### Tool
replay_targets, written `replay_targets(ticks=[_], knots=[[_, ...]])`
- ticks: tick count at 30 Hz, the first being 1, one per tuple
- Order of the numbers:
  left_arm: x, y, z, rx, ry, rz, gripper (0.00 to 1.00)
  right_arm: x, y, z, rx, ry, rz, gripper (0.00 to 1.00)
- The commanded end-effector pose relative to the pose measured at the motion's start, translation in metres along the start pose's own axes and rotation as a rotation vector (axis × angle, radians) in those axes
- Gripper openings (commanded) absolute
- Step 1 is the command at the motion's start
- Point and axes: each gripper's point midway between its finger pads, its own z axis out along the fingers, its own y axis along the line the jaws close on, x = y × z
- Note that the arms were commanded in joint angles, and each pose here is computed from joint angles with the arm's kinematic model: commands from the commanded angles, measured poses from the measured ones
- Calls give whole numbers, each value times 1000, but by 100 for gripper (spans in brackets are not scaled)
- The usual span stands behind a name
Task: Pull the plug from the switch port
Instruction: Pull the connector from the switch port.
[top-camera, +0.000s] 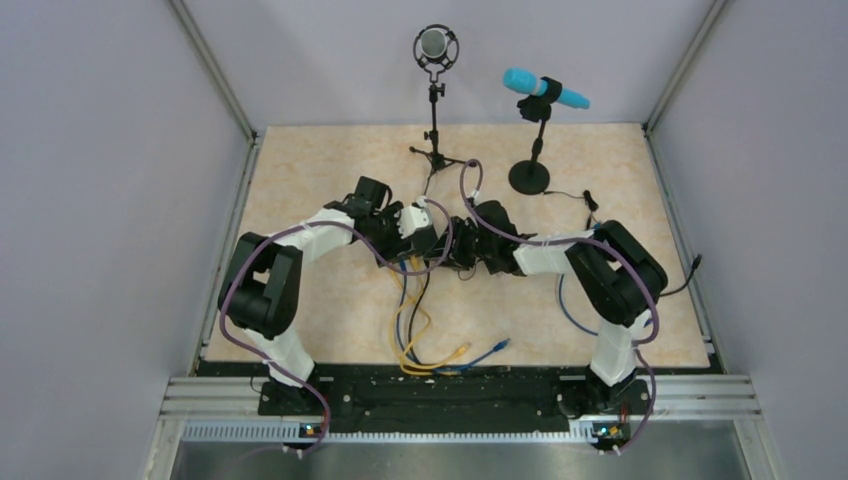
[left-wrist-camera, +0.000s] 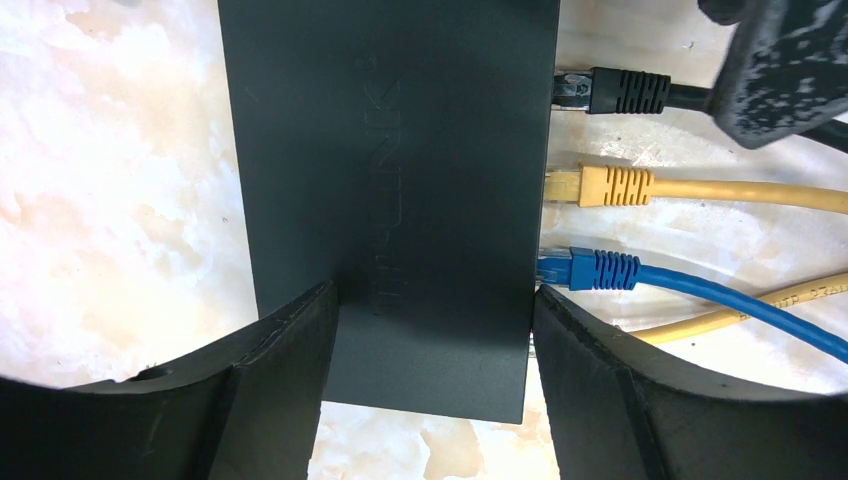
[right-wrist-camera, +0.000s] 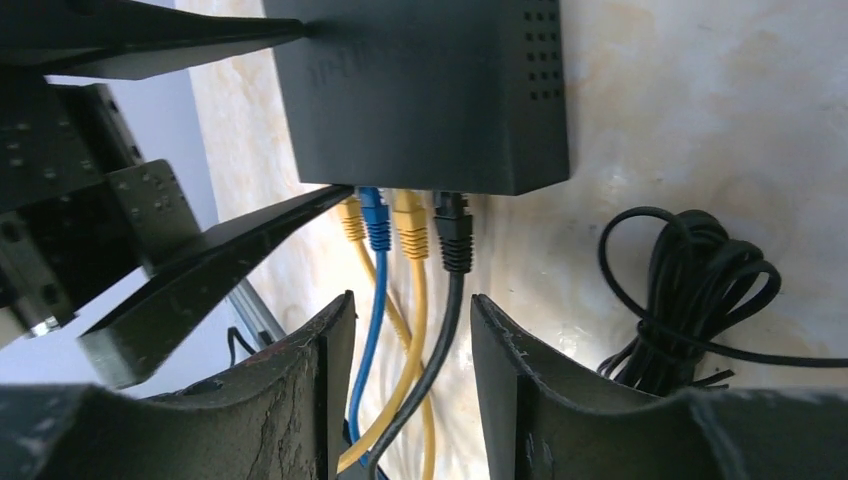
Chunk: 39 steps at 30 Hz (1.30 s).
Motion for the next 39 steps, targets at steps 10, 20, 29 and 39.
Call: replay_targets(ticks=[10,20,29,39], knots=[[36,-33,8,111,101,-67,74,3,-13,29,-65,39,58,43],[38,-35,9,119,106,-70,73,-13,-23,31,-86,-2,111,35],[39,-36,9,123,108,-61,72,-13,-24,35,-105,9,123,33],[39,-36,10,129,106,-65,72,-20,-20,45,-124,9,131,30]])
